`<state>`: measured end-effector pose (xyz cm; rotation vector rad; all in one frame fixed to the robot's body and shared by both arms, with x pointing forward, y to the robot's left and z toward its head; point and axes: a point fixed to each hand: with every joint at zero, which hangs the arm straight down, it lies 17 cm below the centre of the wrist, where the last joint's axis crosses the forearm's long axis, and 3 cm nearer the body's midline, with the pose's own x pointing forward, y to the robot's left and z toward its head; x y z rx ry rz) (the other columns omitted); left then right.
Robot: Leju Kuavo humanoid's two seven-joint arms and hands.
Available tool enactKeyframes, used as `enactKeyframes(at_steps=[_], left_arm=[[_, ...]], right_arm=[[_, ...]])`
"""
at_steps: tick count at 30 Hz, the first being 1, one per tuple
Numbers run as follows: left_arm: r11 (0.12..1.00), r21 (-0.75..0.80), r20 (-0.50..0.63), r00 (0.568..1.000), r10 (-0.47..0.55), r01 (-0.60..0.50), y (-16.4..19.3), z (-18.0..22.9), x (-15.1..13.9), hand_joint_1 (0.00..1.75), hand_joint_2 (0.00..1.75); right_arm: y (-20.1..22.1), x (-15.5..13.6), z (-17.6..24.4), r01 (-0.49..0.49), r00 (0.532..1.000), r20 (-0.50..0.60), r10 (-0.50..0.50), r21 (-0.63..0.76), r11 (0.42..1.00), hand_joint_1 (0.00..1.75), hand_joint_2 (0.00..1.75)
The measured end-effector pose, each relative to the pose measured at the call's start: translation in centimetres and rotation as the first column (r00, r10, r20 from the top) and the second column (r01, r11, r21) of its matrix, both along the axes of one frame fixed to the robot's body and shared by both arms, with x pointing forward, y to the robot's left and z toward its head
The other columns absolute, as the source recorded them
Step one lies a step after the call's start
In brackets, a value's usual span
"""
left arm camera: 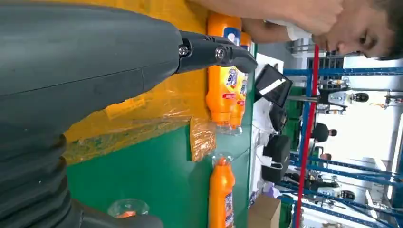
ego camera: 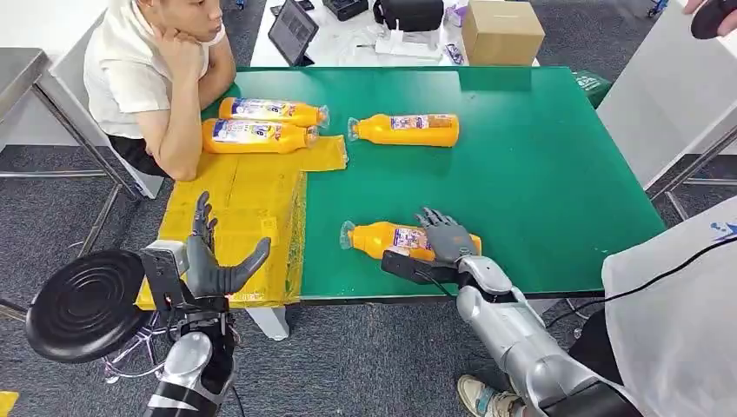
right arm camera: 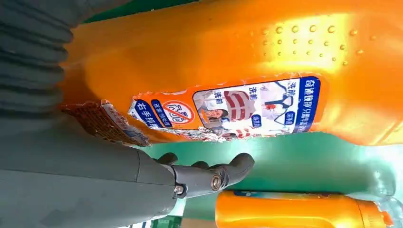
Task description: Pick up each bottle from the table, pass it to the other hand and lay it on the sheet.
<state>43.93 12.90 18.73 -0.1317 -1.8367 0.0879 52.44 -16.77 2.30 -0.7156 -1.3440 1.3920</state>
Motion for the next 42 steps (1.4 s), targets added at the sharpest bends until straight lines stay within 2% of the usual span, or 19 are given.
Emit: enactKeyframes(at_steps=[8, 14, 18, 23, 28, 34, 42], left_arm=[[0.993, -0.094, -0.032, 0.996, -0.079, 0.076, -1.0, 0.0, -0.7, 0.00, 1.75], [0.987, -0.132, -0.048, 0.994, -0.101, 0.094, -1.2, -0.1, -1.0, 0.00, 1.75], [0.984, -0.147, -0.057, 0.992, -0.110, 0.100, -1.2, -0.3, -1.3, 0.00, 1.75], [0.980, -0.164, -0.068, 0.990, -0.125, 0.112, -1.2, -0.6, -1.7, 0.00, 1.75], [0.949, -0.264, -0.108, 0.973, -0.204, 0.170, -1.7, -1.3, -2.4, 0.00, 1.75], [0.939, -0.304, -0.123, 0.971, -0.205, 0.160, -1.0, -1.6, -2.9, 0.00, 1.75], [0.940, -0.308, -0.127, 0.973, -0.194, 0.147, -0.6, -1.7, -2.8, 0.00, 1.75]], right_arm=[[-0.3, 0.0, -0.1, -0.005, 1.000, 0.013, 0.006, -0.045, 0.999, 0.00, 1.75], [-0.8, 0.2, -0.4, -0.002, 1.000, -0.011, 0.001, -0.092, 0.996, 0.00, 1.75], [-1.8, 0.2, -1.2, -0.004, 0.999, -0.049, -0.003, -0.151, 0.989, 0.00, 1.75], [-3.8, 0.6, -1.0, 0.025, 0.999, -0.034, -0.032, -0.193, 0.981, 0.00, 1.75], [-6.1, 0.9, -0.6, 0.061, 0.998, 0.000, -0.062, -0.231, 0.971, 0.00, 1.75], [-8.7, 0.6, -0.3, 0.101, 0.995, 0.031, -0.097, -0.265, 0.959, 0.00, 1.75], [-9.0, 0.1, -0.5, 0.100, 0.995, 0.033, -0.095, -0.263, 0.960, 0.00, 1.75]])
